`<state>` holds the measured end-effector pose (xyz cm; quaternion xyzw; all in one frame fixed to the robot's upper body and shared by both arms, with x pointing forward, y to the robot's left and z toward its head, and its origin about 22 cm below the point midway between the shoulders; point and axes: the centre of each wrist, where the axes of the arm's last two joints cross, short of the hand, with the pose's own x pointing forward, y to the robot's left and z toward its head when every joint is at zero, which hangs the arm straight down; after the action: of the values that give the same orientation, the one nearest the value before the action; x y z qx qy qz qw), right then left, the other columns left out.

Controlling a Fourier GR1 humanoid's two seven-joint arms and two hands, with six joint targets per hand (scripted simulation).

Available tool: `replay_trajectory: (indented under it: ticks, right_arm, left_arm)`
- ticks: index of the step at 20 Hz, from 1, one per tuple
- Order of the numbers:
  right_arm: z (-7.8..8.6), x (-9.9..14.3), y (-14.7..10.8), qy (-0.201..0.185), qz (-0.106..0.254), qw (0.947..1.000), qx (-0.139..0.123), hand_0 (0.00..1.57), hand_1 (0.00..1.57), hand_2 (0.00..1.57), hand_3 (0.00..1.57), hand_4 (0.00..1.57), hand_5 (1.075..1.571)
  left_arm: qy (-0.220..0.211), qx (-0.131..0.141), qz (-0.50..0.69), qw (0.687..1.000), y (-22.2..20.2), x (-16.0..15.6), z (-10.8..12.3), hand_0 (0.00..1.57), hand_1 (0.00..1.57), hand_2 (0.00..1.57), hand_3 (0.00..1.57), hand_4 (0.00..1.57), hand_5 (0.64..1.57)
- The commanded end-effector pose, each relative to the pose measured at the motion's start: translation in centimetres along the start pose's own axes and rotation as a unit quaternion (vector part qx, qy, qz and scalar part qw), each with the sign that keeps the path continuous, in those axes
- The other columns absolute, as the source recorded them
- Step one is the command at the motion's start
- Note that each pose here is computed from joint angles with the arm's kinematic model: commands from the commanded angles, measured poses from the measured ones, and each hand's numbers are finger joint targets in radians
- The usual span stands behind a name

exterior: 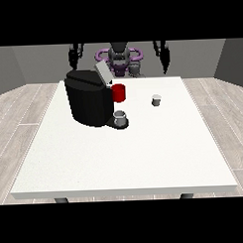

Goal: Insert the coffee pod into the coffee machine and close the lid

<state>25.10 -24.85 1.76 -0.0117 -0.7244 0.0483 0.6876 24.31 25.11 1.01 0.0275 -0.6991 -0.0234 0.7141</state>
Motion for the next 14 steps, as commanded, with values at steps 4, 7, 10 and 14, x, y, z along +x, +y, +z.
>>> replay_trajectory:
  ticks: [4, 7, 10, 14]
  right_arm:
    - [1.4, -2.5, -0.4, 0.031, -0.021, 0.9991, -0.021, 0.0, 0.0, 0.0, 0.0, 0.33, 1.571]
    - [1.0, -2.0, 0.5, -0.005, -0.07, 0.9957, -0.06, 0.0, 0.0, 0.0, 0.0, 0.33, 1.571]
    - [1.7, -3.1, 0.5, -0.005, -0.072, 0.9958, -0.058, 0.0, 0.0, 0.0, 0.0, 0.32, 1.571]
    - [1.3, -2.0, 0.1, -0.009, -0.056, 0.9979, -0.032, 0.0, 0.0, 0.0, 0.0, 0.36, 1.571]
  left_arm:
    - [-0.02, -0.045, 0.003, 0.999, 0.0, -0.2, -0.4, 0.0, 0.0, 0.0, 0.0, 0.73, 1.571]
    - [-0.045, -0.089, 0.039, 0.994, -3.0, 0.2, -0.3, 0.0, 0.0, 0.0, 0.0, 0.73, 1.571]
    - [-0.062, -0.101, 0.042, 0.992, -0.4, -0.8, -0.5, 0.0, 0.0, 0.0, 0.0, 0.71, 1.571]
    - [-0.05, -0.074, -0.044, 0.995, 2.3, 0.7, -2.7, 0.0, 0.0, 0.0, 0.0, 0.62, 1.571]
